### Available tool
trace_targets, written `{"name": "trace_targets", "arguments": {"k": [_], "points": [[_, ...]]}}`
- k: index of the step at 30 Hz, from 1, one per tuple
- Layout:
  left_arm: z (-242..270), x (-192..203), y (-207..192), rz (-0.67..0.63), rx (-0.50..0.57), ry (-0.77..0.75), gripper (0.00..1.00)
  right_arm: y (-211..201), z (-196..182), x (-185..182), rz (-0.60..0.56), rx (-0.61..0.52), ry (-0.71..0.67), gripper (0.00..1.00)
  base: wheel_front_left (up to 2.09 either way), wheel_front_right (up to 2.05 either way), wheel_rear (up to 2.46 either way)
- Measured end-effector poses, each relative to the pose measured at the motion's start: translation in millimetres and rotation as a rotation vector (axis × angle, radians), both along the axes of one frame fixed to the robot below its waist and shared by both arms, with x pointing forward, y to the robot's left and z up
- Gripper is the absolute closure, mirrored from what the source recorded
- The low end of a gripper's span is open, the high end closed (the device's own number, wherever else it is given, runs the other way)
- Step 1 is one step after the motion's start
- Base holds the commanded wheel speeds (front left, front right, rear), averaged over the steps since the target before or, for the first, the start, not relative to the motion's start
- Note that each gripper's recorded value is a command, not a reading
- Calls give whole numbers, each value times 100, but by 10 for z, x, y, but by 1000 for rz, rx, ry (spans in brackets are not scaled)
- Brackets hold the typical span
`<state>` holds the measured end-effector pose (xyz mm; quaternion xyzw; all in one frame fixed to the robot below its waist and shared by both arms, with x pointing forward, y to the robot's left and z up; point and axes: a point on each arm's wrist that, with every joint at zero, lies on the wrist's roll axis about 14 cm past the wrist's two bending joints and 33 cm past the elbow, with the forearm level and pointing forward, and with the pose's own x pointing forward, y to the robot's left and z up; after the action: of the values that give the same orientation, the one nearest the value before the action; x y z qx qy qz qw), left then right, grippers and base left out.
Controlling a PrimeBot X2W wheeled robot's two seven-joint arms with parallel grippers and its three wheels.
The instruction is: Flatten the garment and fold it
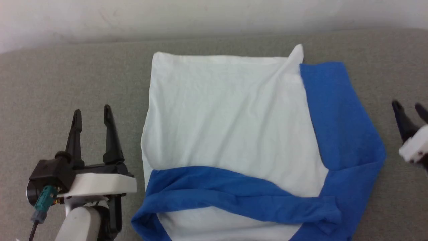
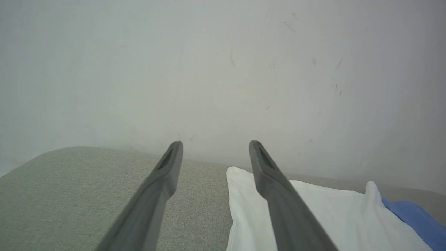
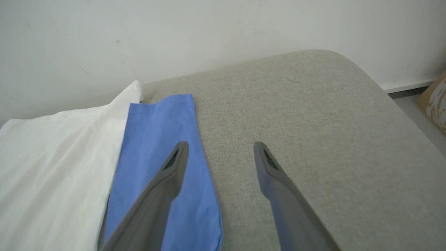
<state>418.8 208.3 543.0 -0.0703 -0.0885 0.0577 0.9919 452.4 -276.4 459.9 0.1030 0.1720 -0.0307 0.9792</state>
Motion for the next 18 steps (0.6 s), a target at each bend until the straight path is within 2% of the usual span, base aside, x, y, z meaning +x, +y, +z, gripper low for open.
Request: {"name": "trace_targets", "arguments": {"k": [9,18], "points": [[-306,115,4,27,-31,62,0,277,-284,893,123,65,201,0,0,0,0],[-565,244,35,45,-33,110,0,587,-799,1306,228,67,389,0,0,0,0]]}}
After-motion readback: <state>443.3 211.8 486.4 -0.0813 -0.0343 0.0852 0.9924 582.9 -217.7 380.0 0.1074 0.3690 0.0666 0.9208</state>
